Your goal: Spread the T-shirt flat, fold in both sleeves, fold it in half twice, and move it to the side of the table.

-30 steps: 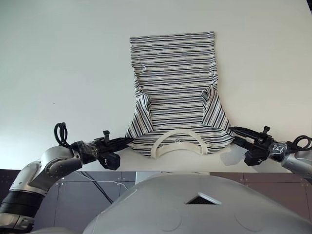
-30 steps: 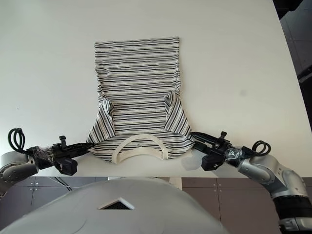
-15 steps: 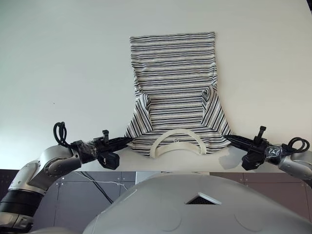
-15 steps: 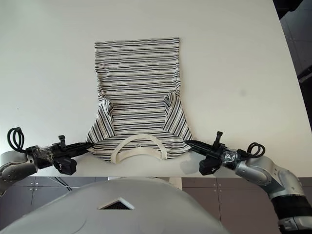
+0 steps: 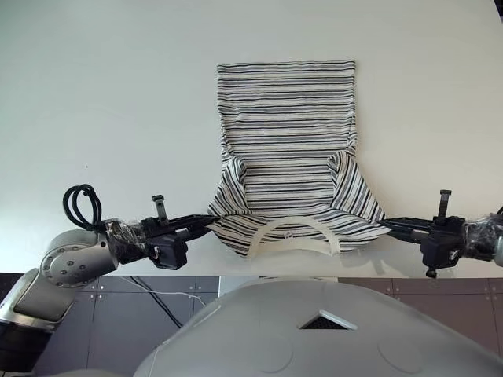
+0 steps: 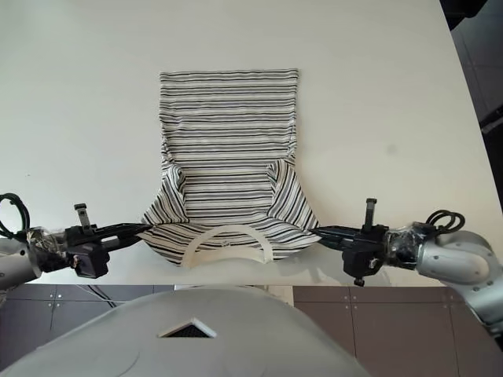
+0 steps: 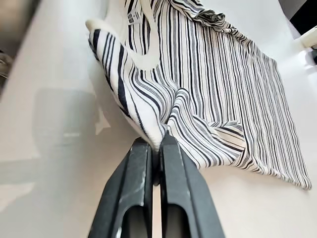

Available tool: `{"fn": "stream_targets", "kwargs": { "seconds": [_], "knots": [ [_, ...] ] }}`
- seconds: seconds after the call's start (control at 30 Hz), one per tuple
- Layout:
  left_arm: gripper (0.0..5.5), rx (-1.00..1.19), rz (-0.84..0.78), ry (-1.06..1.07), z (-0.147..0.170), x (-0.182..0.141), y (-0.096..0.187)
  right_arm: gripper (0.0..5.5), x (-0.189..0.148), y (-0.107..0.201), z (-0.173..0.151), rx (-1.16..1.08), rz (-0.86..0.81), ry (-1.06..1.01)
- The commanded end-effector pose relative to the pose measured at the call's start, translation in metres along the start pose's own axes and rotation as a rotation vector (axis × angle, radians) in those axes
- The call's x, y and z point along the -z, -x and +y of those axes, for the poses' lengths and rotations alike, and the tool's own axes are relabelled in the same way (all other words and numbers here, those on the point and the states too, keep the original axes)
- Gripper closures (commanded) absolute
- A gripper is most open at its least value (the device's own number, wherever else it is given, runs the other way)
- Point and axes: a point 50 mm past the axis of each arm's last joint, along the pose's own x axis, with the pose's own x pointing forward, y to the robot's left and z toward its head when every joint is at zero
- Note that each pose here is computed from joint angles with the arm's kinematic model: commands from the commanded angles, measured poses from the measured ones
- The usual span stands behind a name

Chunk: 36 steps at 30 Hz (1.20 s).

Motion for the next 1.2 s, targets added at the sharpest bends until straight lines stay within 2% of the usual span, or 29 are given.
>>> {"fn": "stream_targets", "kwargs": {
  "seconds": [0.03,0.13,0.27,0.37,0.47,0.67,0.83,0.93,1.07,1.1,1.2],
  "knots": [
    [5.4,0.011,0.012,0.109,0.0,-0.015,0.015,5.38,-0.023,0.016,-0.008,-0.057,0.0,-0.137],
    [5.4,0.032,-0.013,0.217,-0.002,-0.032,0.023,5.38,-0.043,0.029,-0.017,-0.053,-0.018,-0.252],
    [5.4,-0.073,-0.066,0.211,0.031,-0.038,0.011,5.38,-0.052,0.027,-0.049,0.024,-0.063,-0.304],
    [5.4,-0.192,-0.049,0.154,0.068,-0.023,-0.004,5.38,-0.036,0.02,-0.075,0.064,-0.093,-0.376],
    [5.4,-0.291,-0.002,0.171,0.103,0.0,-0.017,5.38,-0.006,0.011,-0.11,0.117,-0.075,-0.444],
    [5.4,-0.325,0.084,0.255,0.149,0.046,-0.057,5.38,0.043,-0.023,-0.177,0.204,-0.01,-0.523],
    [5.4,-0.385,0.144,0.324,0.182,0.074,-0.079,5.38,0.058,-0.054,-0.22,0.258,0.037,-0.538],
    [5.4,-0.384,0.202,0.351,0.186,0.09,-0.09,5.38,0.068,-0.069,-0.226,0.268,0.089,-0.562],
    [5.4,-0.353,0.275,0.383,0.175,0.11,-0.11,5.38,0.092,-0.077,-0.21,0.267,0.206,-0.631],
    [5.12,-0.342,0.289,0.385,0.17,0.113,-0.116,5.4,0.097,-0.081,-0.204,0.265,0.237,-0.639],
    [4.65,-0.351,0.323,0.387,0.161,0.12,-0.127,4.83,0.107,-0.087,-0.195,0.316,0.288,-0.667]
  ]
}}
